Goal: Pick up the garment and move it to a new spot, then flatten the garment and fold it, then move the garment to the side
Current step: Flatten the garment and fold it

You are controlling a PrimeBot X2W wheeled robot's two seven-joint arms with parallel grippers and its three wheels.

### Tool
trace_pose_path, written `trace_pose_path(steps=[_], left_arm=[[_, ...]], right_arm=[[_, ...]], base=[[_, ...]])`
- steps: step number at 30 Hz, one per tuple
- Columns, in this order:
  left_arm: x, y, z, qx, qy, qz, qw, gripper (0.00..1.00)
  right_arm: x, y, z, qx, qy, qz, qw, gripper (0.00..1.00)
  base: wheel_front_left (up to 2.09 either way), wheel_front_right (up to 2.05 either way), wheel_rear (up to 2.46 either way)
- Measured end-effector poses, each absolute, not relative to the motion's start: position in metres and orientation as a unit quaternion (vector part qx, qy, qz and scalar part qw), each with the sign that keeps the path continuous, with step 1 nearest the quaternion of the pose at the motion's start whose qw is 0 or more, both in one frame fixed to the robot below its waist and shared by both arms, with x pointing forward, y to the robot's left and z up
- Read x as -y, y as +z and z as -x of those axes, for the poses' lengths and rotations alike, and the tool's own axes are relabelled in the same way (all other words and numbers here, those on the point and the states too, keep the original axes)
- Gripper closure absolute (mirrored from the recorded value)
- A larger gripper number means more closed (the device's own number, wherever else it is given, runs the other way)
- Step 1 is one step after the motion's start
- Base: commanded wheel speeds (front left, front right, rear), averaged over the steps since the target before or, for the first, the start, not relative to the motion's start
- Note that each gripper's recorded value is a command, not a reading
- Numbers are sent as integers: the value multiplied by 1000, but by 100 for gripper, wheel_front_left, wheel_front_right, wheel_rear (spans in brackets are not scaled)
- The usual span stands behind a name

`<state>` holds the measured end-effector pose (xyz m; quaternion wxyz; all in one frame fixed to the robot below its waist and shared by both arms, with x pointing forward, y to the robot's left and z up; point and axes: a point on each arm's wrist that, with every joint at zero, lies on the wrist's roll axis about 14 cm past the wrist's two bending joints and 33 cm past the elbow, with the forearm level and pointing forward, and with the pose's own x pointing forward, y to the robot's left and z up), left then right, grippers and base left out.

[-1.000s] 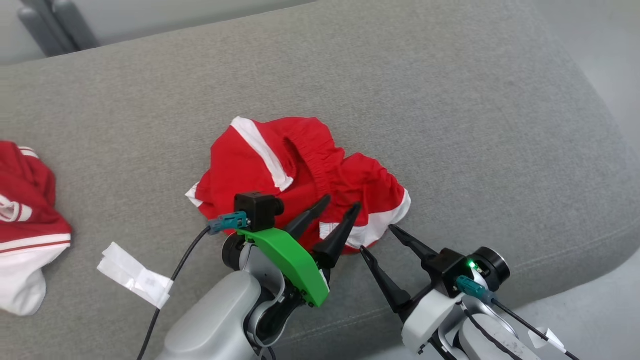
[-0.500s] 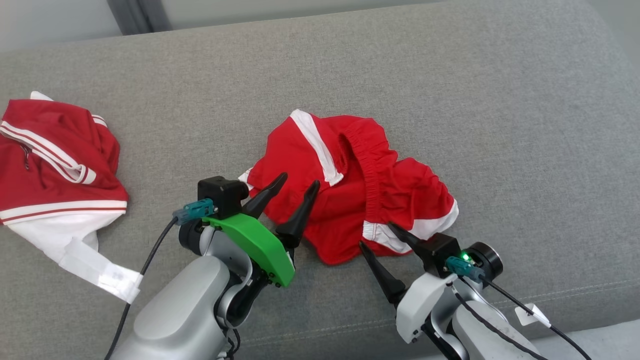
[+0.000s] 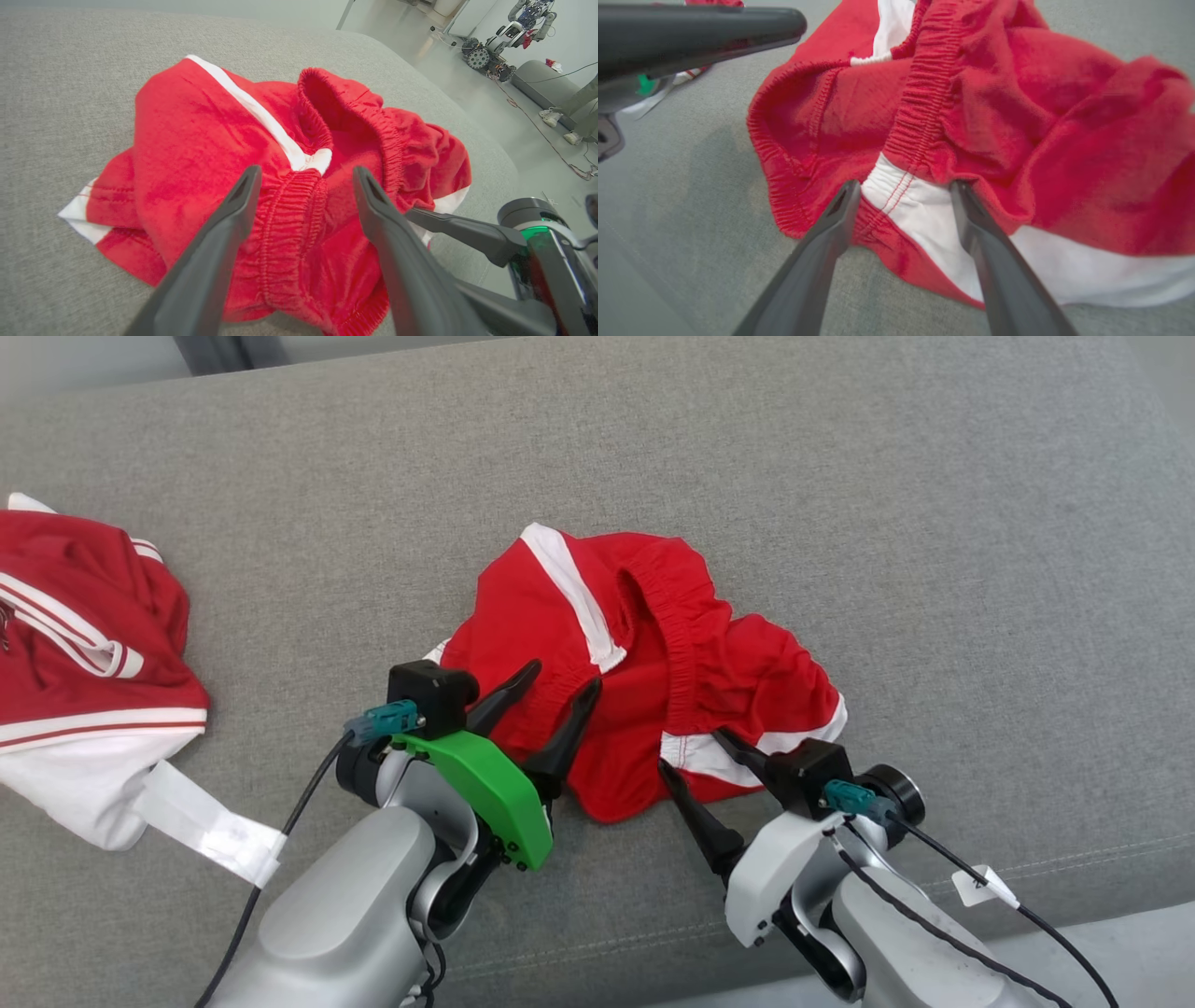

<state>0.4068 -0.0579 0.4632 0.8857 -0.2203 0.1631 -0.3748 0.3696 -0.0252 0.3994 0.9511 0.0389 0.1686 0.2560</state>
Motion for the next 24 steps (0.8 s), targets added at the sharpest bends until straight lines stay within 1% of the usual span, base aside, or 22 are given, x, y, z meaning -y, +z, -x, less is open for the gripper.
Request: trace_pose_path(steps=[6, 11, 17, 18, 19, 20, 22, 23, 24], left_arm=[[55, 460, -410, -167, -368, 222, 888, 0], [54, 459, -409, -168, -363, 228, 888, 0], [48, 460, -409, -164, -355, 232, 891, 0], [47, 459, -409, -163, -353, 232, 892, 0], [45, 459, -410, -163, -350, 232, 893, 0], [43, 459, -411, -160, -345, 236, 894, 0], [41, 459, -412, -160, -342, 238, 895, 0], [40, 459, -412, -159, -341, 238, 896, 0], [40, 460, -413, -159, -339, 239, 896, 0]], right_arm=[[14, 399, -366, -176, 262, -64, 947, 0], [15, 391, -365, -189, 253, -59, 947, 0], [7, 387, -369, -200, 259, -43, 944, 0], [6, 385, -369, -205, 260, -38, 943, 10], [3, 384, -369, -207, 265, -35, 941, 10], [2, 382, -367, -212, 266, -33, 940, 65], [2, 379, -366, -218, 263, -29, 939, 66], [3, 378, -366, -222, 260, -27, 939, 95], [4, 377, -366, -223, 260, -26, 939, 100]], base=[[0, 0, 0], [0, 0, 0], [0, 0, 0], [0, 0, 0], [0, 0, 0], [0, 0, 0], [0, 0, 0], [0, 0, 0], [0, 0, 0]])
